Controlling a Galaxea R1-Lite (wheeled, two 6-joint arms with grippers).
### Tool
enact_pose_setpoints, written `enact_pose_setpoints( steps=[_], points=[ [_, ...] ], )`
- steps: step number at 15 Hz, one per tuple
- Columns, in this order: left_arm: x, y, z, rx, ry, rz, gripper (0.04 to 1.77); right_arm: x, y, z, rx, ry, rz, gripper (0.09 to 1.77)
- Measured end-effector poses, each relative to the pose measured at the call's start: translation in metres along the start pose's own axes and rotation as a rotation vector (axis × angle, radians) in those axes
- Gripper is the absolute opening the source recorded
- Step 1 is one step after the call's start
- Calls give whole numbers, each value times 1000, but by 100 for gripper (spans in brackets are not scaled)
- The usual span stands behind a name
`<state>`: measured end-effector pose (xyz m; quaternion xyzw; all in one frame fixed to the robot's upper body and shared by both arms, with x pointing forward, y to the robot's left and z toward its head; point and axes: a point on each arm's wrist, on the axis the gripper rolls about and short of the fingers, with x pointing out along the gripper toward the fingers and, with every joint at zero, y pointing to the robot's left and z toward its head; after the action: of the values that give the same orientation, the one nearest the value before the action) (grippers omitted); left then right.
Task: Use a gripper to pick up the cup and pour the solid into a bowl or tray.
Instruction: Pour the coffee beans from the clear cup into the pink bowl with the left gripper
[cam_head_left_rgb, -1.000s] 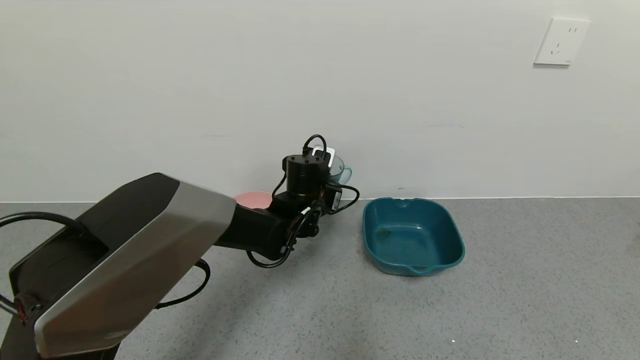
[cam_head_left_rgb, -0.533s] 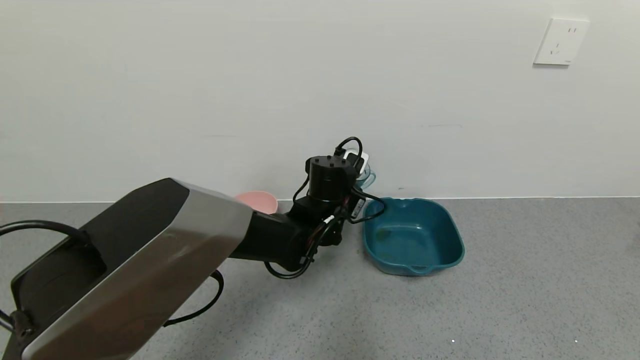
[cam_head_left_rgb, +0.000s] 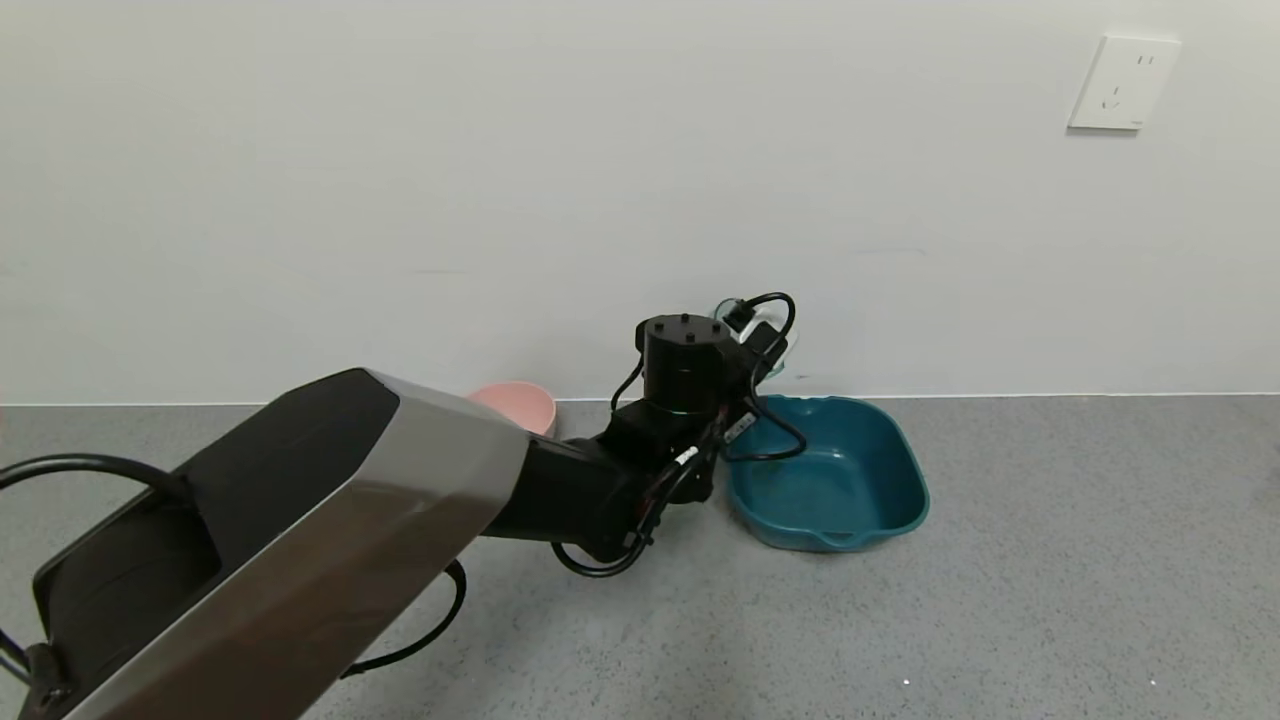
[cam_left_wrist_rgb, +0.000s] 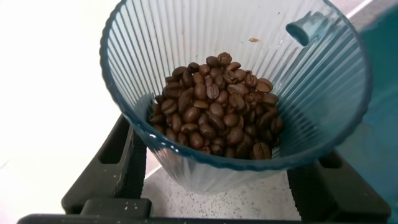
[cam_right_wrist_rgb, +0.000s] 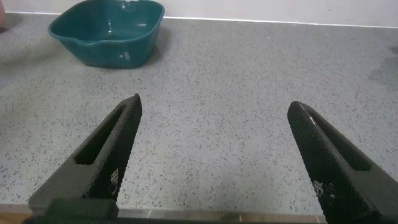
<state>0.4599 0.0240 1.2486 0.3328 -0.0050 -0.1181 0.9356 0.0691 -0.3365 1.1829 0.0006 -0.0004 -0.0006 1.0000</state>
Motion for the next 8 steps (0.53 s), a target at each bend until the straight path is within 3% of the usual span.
enact_pose_setpoints(
  steps=[8],
  points=[
    [-6,-20,0,204,7,-37,129,0,0,0,0,0,0,171]
  ],
)
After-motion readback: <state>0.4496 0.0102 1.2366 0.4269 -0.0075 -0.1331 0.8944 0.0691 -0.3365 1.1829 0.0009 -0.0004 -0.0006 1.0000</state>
